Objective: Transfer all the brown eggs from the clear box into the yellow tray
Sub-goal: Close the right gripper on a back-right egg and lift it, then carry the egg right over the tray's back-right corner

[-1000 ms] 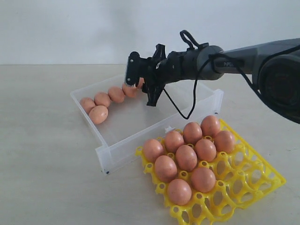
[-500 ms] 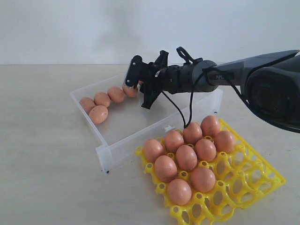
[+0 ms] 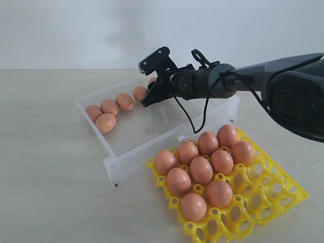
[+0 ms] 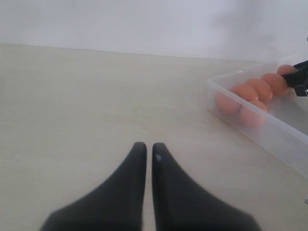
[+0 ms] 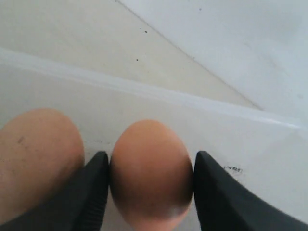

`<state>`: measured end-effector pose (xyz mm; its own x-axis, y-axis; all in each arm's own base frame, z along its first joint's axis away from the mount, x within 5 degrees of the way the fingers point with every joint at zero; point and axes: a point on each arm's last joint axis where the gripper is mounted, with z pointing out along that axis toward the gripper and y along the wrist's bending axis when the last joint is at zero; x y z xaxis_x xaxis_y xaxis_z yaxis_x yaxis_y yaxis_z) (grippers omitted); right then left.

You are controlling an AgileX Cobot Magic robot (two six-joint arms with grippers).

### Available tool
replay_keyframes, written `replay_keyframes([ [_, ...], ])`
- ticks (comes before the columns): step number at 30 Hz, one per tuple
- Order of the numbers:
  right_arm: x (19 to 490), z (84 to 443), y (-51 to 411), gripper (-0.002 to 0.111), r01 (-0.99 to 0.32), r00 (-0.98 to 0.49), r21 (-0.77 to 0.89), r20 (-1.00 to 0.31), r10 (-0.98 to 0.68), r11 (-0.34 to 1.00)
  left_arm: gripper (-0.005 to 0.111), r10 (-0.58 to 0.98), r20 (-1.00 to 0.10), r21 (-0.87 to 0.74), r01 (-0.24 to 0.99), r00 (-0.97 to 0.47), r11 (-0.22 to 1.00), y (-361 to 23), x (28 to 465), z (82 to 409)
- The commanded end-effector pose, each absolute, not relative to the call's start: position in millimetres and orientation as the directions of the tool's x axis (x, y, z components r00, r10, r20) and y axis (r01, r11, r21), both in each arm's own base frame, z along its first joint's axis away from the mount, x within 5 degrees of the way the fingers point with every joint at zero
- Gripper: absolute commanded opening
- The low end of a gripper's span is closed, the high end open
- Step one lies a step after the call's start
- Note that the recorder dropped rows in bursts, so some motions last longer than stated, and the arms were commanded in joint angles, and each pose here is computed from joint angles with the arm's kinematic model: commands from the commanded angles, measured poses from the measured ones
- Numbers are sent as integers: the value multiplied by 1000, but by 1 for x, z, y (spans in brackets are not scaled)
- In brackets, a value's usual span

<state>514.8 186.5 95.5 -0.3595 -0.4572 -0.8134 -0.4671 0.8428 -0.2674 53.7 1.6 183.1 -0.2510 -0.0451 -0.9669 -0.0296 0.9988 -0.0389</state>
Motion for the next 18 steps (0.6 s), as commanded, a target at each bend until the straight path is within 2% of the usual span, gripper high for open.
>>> replay_keyframes([
  [1, 510, 111, 186, 0, -419, -473, -109, -821, -319, 901, 4, -49, -968, -43, -32, -246, 999, 2, 54, 183],
  [6, 503, 133, 183, 0, -364, -482, -31, -849, -217, 931, 4, -49, -968, -43, -32, -246, 999, 2, 54, 183],
  [11, 473, 129, 153, 0, -303, -489, -40, -851, -191, 952, 4, -49, -968, -43, -32, -246, 999, 2, 54, 183],
  [15, 435, 137, 126, 0, -230, -375, -64, -915, -149, 971, 4, -49, -968, -43, -32, -246, 999, 2, 54, 183],
  [18, 408, 149, 116, 0, -206, -338, -10, -938, -81, 979, 4, -49, -968, -43, -32, -246, 999, 2, 54, 183],
])
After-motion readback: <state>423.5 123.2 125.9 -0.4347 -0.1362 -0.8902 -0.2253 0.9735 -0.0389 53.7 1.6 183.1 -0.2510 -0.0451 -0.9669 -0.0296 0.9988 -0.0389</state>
